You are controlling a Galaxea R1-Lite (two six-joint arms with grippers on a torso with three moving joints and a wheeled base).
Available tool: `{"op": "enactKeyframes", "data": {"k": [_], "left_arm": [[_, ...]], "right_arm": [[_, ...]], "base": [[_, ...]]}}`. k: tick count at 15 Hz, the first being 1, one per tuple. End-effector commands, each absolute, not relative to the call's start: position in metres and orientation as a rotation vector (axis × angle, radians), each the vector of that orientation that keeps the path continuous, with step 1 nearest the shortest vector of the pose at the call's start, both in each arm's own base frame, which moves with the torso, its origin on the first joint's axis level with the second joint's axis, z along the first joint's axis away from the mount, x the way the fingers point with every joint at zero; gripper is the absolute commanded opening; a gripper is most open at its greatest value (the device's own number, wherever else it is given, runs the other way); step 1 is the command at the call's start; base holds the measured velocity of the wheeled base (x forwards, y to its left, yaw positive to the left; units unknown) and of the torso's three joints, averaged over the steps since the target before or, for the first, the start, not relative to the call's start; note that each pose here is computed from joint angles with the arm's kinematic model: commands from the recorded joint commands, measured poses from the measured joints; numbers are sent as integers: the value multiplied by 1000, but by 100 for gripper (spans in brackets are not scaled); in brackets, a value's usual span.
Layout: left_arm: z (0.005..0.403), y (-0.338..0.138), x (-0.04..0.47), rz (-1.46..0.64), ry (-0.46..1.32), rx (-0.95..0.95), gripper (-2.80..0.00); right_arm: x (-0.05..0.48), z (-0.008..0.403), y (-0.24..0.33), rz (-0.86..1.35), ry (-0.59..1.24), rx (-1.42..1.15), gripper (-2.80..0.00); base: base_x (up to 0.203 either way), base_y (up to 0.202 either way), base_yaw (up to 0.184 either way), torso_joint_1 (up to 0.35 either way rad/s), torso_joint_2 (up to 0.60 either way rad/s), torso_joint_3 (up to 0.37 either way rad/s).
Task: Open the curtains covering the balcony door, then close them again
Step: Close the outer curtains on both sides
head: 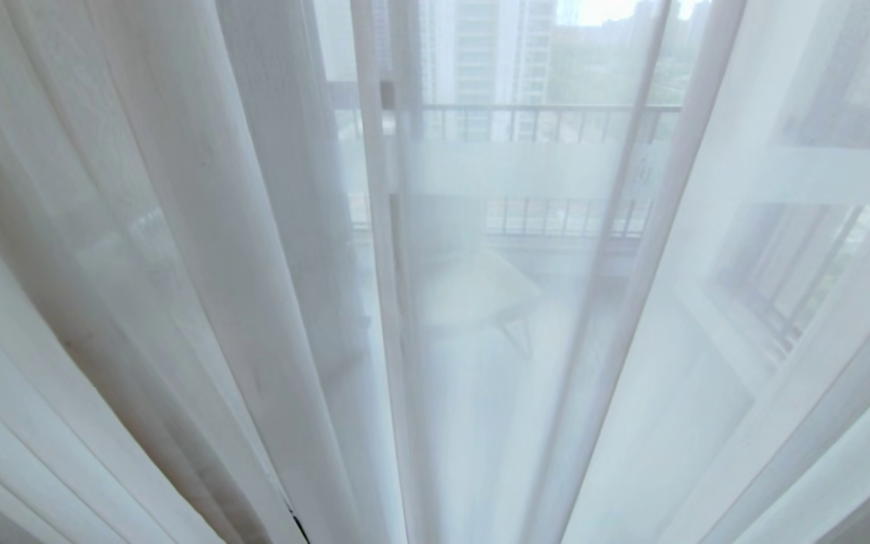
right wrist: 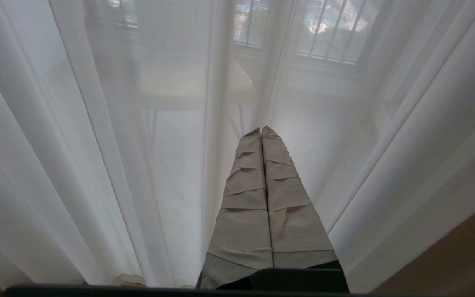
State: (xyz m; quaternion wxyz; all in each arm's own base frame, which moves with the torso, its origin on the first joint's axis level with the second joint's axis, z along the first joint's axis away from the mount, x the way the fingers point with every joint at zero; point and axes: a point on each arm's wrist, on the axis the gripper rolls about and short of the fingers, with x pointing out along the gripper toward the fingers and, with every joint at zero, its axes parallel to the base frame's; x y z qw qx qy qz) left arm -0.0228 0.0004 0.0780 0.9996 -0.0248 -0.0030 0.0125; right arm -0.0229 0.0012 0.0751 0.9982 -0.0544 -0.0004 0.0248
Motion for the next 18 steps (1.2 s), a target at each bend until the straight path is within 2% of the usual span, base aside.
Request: {"op": "enactKeyframes", "data": {"k": [1, 18], "left_arm": [[78, 0, -23, 26, -11, -51, -280], [78, 0, -23, 26, -8, -51, -280]], "right_arm": [[-23, 75, 1, 49, 0, -110, -280], [-23, 75, 1, 51, 0, -110, -280]], "base": [[0, 0, 0, 0, 0, 0], [0, 0, 0, 0, 0, 0]]}}
